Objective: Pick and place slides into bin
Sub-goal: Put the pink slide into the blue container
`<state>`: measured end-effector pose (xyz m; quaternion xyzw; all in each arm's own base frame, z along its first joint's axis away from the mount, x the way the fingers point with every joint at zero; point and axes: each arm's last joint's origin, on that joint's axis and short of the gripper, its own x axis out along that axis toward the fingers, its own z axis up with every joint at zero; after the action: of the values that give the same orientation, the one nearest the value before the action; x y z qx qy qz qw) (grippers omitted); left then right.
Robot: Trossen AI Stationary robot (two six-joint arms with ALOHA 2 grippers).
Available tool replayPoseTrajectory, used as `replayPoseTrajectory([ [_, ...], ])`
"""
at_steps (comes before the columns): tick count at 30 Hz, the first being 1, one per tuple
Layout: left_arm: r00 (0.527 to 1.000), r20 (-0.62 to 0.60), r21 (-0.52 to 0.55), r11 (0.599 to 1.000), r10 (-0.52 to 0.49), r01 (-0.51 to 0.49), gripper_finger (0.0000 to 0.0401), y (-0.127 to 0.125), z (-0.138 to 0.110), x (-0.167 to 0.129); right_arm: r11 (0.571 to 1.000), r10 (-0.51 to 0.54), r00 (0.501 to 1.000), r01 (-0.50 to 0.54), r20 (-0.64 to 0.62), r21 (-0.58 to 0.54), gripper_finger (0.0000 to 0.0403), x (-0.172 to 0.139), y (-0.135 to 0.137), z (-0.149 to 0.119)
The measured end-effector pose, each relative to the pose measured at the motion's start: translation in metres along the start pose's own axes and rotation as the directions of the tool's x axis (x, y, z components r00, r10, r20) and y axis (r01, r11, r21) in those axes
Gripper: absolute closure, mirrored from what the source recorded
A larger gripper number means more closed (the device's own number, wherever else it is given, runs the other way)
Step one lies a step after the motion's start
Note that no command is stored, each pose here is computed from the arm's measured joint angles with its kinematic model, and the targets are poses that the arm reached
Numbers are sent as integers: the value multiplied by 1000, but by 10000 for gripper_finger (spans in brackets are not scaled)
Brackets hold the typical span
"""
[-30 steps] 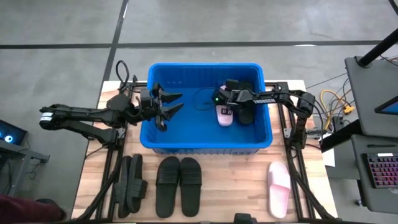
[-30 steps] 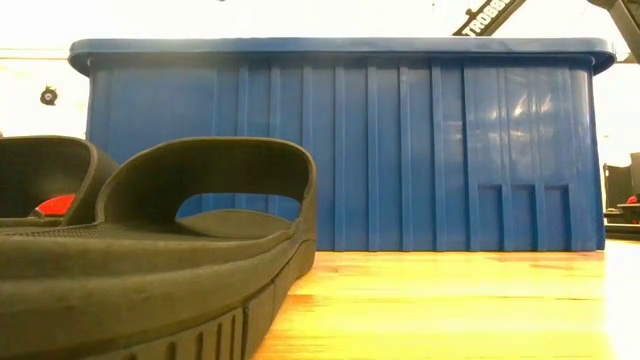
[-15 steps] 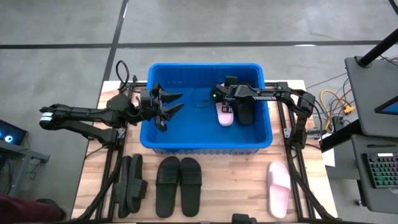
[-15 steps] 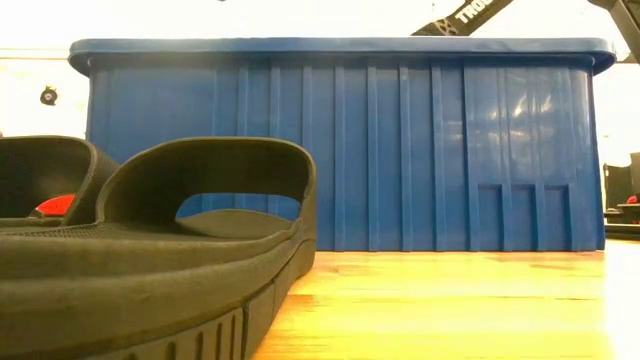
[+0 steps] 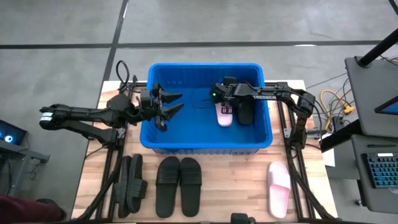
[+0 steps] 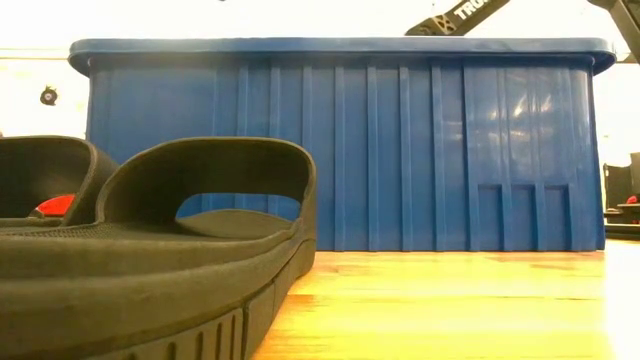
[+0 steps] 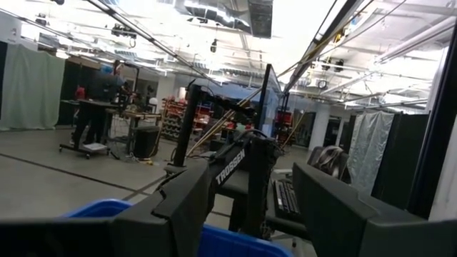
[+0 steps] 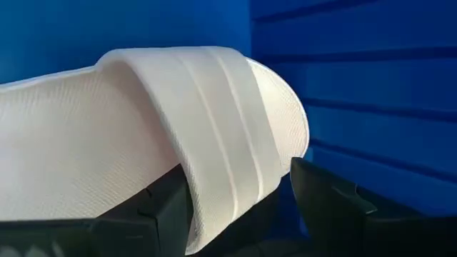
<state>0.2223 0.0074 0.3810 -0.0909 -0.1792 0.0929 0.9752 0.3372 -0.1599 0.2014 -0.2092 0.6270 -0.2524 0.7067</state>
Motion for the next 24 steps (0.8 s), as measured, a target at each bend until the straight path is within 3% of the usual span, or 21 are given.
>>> replayPoseTrajectory([
  [7,1000,-1,0,1000,-11,11,212,0,0,0,979,204,979,-203,25,-35,186,2,4,-6],
  [15,1000,-3,0,1000,-20,20,212,-1,0,0,973,229,973,-230,-21,-15,186,2,6,-11],
  [19,1000,-3,-1,1000,-21,21,211,-1,0,0,968,231,973,-228,-17,102,187,-2,6,-10],
  [24,1000,-3,-1,1000,-22,22,211,-1,0,0,953,233,967,-247,100,173,199,-28,-5,0],
])
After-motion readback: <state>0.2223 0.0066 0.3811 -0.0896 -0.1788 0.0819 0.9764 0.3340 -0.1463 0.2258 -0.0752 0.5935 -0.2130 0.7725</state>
